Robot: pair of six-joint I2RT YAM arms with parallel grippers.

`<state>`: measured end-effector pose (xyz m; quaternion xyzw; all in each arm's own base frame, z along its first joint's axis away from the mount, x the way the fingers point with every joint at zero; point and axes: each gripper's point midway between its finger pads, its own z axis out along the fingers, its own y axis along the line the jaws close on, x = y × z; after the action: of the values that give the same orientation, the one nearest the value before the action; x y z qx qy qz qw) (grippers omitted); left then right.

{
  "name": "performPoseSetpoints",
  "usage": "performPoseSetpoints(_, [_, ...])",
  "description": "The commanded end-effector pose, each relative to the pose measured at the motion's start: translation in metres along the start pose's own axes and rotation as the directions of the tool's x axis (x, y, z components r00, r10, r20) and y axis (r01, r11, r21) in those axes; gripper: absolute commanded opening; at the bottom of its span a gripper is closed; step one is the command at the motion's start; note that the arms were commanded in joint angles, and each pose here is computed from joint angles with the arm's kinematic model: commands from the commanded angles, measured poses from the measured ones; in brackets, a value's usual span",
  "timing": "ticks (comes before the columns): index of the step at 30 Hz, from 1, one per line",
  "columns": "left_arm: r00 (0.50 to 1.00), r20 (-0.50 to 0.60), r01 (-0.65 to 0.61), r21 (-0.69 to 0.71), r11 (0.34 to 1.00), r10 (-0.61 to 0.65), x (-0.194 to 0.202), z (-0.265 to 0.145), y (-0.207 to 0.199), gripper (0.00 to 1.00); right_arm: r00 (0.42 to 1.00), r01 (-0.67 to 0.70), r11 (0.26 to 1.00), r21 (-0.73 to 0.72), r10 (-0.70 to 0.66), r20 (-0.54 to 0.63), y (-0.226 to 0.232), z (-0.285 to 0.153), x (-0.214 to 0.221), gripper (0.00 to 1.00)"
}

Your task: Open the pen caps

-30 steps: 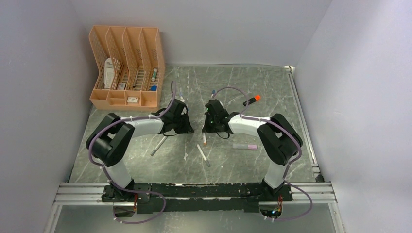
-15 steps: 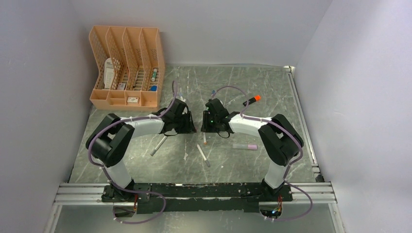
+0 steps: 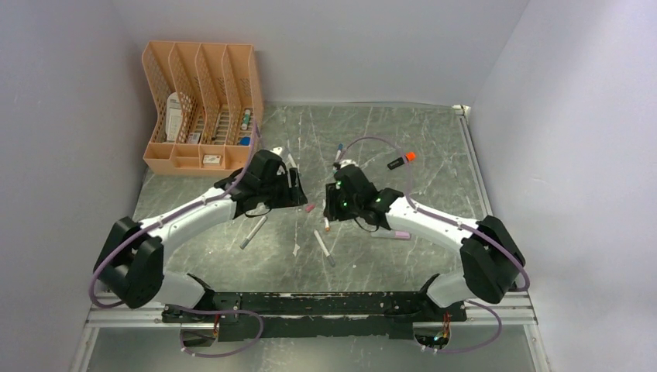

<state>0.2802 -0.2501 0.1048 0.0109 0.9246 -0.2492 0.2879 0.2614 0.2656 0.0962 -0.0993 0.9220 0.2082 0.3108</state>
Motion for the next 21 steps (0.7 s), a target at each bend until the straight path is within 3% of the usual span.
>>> performPoseSetpoints(1, [1.000, 0.011, -0.017, -0.034, 0.999, 0.017, 0.000, -0.024, 0.004, 0.74, 0.986, 0.144, 0.989, 0.042, -0.139, -0.092, 0.006, -0.004, 0.040, 0.38])
performPoseSetpoints(8, [0.998, 0.070, 0.006, -0.041, 0.999, -0.003, 0.001, -0.060, 0.010, 0.75, 0.947, 0.294, 0.951, 0.098, -0.276, -0.163, 0.014, 0.004, 0.061, 0.36])
performPoseSetpoints(14, [0.994, 0.109, 0.031, -0.062, 0.998, -0.024, 0.009, -0.082, 0.022, 0.74, 0.924, 0.349, 0.924, 0.154, -0.312, -0.222, 0.009, 0.010, 0.073, 0.36])
performPoseSetpoints(17, [0.994, 0.108, 0.036, -0.062, 0.997, -0.029, 0.012, -0.085, 0.024, 0.74, 0.957, 0.272, 0.916, 0.294, -0.224, -0.185, -0.013, -0.004, 0.062, 0.35])
performPoseSetpoints(21, [0.994, 0.101, 0.036, -0.037, 0.999, -0.032, 0.015, -0.083, 0.021, 0.74, 0.995, 0.026, 0.918, 0.396, 0.015, -0.098, -0.051, -0.029, 0.050, 0.37])
